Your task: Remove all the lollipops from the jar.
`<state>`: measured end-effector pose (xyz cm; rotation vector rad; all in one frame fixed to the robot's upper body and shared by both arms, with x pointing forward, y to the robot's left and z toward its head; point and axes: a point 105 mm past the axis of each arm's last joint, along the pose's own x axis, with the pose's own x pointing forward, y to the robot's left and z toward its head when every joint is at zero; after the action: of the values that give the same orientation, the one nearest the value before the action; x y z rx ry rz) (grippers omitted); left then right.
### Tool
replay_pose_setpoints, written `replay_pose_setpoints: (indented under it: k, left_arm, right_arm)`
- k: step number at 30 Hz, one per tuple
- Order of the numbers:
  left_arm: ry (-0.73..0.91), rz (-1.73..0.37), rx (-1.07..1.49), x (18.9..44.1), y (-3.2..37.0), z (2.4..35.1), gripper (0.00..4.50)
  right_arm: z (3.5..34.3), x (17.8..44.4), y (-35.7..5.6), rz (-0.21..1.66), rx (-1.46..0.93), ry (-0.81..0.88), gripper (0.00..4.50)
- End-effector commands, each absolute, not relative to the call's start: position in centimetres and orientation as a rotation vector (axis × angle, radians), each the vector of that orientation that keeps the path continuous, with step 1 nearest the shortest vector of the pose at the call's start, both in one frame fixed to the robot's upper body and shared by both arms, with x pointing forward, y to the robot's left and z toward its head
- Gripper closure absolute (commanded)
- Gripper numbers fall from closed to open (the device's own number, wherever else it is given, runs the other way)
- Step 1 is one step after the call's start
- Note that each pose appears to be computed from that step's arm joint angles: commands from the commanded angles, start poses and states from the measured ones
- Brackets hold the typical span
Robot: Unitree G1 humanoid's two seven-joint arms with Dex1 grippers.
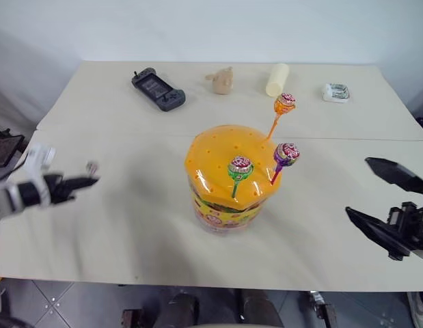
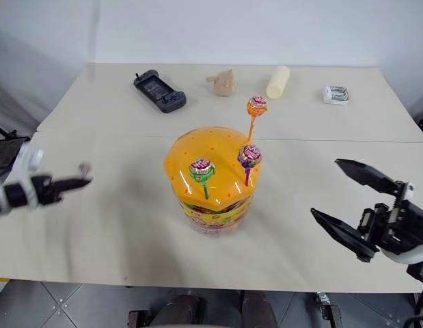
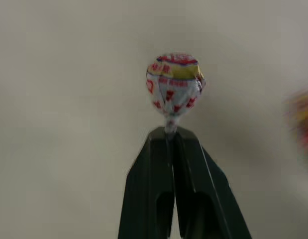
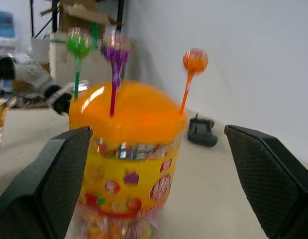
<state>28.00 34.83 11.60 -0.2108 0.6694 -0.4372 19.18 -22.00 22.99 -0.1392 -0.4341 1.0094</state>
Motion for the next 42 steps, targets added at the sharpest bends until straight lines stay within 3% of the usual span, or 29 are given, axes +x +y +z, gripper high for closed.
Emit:
replay_pose_setpoints:
  k: [1, 2, 8, 11, 13, 16, 19, 23, 33, 36, 42]
  left_arm:
    - [0.636, -0.404, -0.162, 26.9, 35.3, 12.7, 4.48]
    - [0.651, -0.375, -0.167, 26.4, 35.5, 12.1, 4.48]
    - [0.671, -0.366, -0.190, 24.9, 35.1, 10.6, 2.91]
    - [0.598, -0.421, -0.186, 25.2, 35.1, 11.9, 1.98]
    - [0.450, -0.556, -0.177, 25.5, 34.0, 14.6, 1.36]
    - [0.221, -0.830, -0.107, 24.6, 31.0, 18.7, 1.36]
    - [0.029, -0.923, -0.048, 24.7, 29.2, 21.8, 1.36]
    - [-0.179, -1.081, -0.092, 23.6, 25.8, 24.8, 1.36]
    - [-0.353, -1.364, -0.052, 21.5, 19.5, 26.6, 1.36]
    - [-0.370, -1.411, -0.059, 21.2, 18.9, 27.0, 1.34]
    - [-0.371, -1.456, -0.069, 21.2, 19.1, 27.2, 1.34]
  right_arm:
    - [21.9, 19.0, -22.0, 1.105, -0.231, -0.378, 0.00]
    - [21.7, 19.1, -22.1, 1.121, -0.240, -0.367, 0.00]
    - [22.5, 19.5, -22.2, 1.128, -0.237, -0.389, 0.00]
    - [23.3, 19.6, -22.1, 1.113, -0.187, -0.413, 0.00]
    - [23.8, 19.8, -21.8, 1.097, -0.125, -0.369, 0.00]
    - [24.9, 20.1, -20.5, 1.109, -0.035, -0.347, 0.00]
    - [26.2, 20.2, -18.3, 1.179, 0.010, -0.362, 0.00]
    - [26.4, 20.8, -15.3, 1.228, 0.036, -0.258, 0.00]
    - [26.6, 21.9, -11.8, 1.318, -0.023, -0.264, 0.00]
    - [26.5, 21.8, -11.6, 1.338, -0.040, -0.271, 0.63]
    - [26.6, 21.9, -12.4, 1.339, -0.036, -0.325, 2.56]
